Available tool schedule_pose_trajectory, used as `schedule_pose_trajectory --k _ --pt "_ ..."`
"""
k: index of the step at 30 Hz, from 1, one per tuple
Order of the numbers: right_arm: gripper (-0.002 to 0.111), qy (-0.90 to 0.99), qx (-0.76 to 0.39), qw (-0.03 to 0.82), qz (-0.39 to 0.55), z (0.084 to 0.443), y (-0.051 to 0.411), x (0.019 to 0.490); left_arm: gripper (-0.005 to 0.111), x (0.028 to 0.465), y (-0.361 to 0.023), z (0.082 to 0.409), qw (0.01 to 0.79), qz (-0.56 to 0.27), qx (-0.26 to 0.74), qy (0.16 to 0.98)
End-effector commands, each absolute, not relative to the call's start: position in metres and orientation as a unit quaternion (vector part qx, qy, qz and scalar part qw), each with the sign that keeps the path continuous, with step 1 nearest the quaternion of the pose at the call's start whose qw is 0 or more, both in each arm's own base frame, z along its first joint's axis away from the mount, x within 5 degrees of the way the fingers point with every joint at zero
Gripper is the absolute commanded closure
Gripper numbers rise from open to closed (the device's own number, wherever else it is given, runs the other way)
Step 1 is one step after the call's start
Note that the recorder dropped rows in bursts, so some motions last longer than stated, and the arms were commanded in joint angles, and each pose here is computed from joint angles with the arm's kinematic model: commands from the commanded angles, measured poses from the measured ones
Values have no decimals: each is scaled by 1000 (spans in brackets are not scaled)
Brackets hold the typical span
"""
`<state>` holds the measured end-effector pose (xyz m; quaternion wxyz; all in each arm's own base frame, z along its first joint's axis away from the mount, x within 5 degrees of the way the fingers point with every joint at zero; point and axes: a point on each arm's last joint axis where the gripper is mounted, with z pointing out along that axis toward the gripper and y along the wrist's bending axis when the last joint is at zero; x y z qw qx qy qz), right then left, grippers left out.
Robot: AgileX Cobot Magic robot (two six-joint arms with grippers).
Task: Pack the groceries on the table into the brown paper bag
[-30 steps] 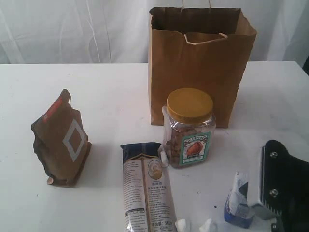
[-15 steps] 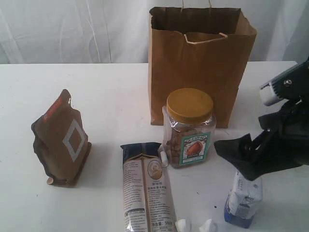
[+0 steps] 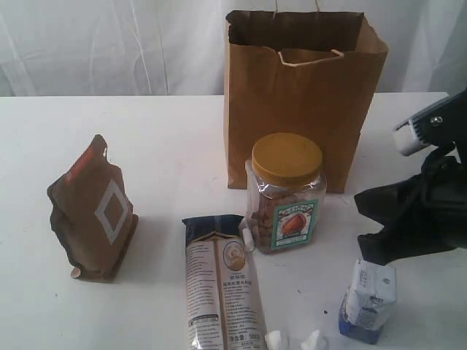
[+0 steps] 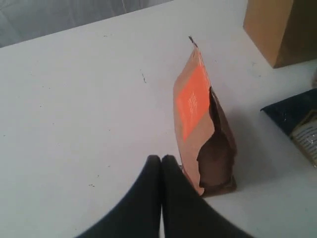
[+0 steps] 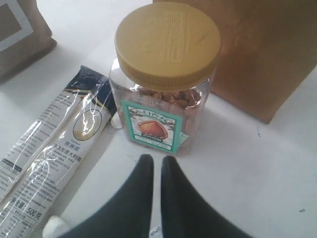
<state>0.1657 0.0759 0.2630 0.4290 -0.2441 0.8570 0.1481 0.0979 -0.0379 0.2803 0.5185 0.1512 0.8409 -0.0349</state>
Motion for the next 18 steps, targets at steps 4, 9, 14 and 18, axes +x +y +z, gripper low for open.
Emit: schedule_pose_trajectory --k 4,9,14,18 --pt "108 868 -202 418 177 272 80 175 107 97 -37 279 521 -29 165 837" --pt "108 908 -221 328 139 298 95 235 107 90 -48 273 488 -42 272 828" --pt "108 916 -220 304 144 322 106 261 107 85 -53 269 457 -90 260 846" --pt "108 880 -194 364 236 330 126 281 107 85 -53 269 457 -93 259 846"
